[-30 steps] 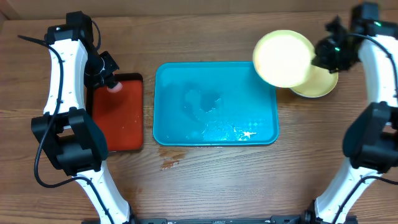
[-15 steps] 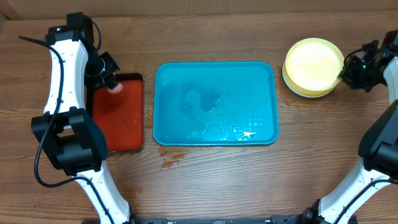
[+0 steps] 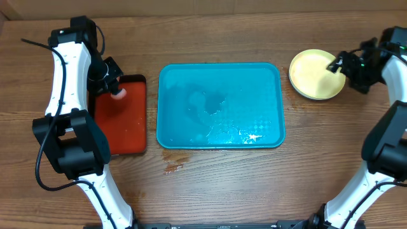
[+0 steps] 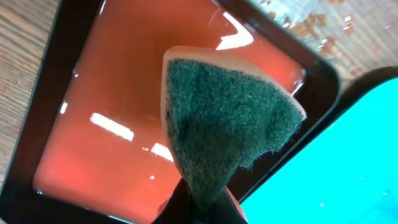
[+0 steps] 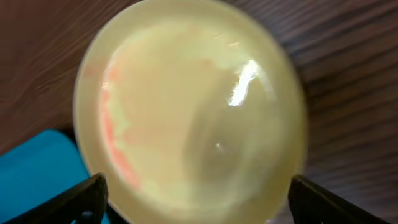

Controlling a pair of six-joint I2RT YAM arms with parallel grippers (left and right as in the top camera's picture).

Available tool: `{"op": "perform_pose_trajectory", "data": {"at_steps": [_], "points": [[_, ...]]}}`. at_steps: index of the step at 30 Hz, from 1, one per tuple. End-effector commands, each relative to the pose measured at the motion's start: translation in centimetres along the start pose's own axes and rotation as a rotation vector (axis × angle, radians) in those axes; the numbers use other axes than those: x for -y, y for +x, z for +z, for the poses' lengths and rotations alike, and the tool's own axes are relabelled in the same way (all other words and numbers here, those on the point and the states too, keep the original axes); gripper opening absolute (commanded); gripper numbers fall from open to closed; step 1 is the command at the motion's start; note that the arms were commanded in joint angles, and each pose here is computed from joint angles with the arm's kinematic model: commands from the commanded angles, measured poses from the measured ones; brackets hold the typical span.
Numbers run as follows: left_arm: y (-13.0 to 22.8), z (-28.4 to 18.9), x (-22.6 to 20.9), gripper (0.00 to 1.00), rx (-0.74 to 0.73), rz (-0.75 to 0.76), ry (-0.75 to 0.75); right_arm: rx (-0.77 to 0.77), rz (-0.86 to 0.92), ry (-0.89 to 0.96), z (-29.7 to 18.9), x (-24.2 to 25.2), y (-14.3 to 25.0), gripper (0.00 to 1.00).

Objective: Clean dirty plates on tray and stack at the side
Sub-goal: 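Lower the sponge onto the red tray and open the left gripper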

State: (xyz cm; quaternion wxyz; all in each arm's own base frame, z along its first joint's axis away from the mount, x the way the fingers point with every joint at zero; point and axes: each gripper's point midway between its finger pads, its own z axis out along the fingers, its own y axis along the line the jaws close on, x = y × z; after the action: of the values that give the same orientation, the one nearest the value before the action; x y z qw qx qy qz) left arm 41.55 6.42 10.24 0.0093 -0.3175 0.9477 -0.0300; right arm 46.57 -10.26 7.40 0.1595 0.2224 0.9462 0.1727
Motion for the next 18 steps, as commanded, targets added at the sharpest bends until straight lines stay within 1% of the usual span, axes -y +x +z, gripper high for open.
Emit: {"op": "perform_pose_trajectory", "data": {"at_steps": [1,2,5,10,11,12,13,14,15,16,18], "points": [[0.8,1.1,-0.5,0.04,-0.024,0.016,-0.030,-0.030,-0.095,-0.127,0.0,-5.5,1.3,0.98],[1.1,1.6,-0.6,0.04,-0.033,0.016,-0.035,-0.040,-0.112,-0.135,0.3,-6.4,1.7,1.00],[1.6,3.7,-1.4,0.04,-0.048,0.012,-0.061,-0.091,-0.184,-0.155,1.4,-10.0,3.9,1.00],[1.7,6.1,-3.8,0.04,-0.022,-0.009,-0.176,-0.140,-0.280,-0.180,2.1,-14.4,6.7,1.00],[1.8,6.4,-4.0,0.05,-0.023,-0.008,-0.181,-0.144,-0.298,-0.186,2.0,-15.2,7.2,1.00],[1.9,6.6,-4.0,0.08,-0.026,-0.008,-0.181,-0.145,-0.322,-0.194,1.7,-16.2,7.8,1.00],[2.0,6.8,-4.0,0.19,-0.027,-0.008,-0.176,-0.145,-0.340,-0.201,1.4,-17.0,8.2,1.00],[1.9,6.9,-3.9,0.33,-0.026,-0.008,-0.173,-0.141,-0.362,-0.210,1.0,-18.0,8.6,1.00],[1.9,7.0,-3.8,0.51,-0.023,-0.007,-0.168,-0.132,-0.391,-0.223,0.2,-19.2,9.2,1.00],[1.9,7.0,-3.7,0.56,-0.025,-0.002,-0.162,-0.121,-0.414,-0.234,-0.6,-20.2,9.5,1.00],[1.9,6.9,-3.3,0.60,-0.030,0.011,-0.141,-0.097,-0.452,-0.255,-2.0,-21.8,10.1,1.00]]}}
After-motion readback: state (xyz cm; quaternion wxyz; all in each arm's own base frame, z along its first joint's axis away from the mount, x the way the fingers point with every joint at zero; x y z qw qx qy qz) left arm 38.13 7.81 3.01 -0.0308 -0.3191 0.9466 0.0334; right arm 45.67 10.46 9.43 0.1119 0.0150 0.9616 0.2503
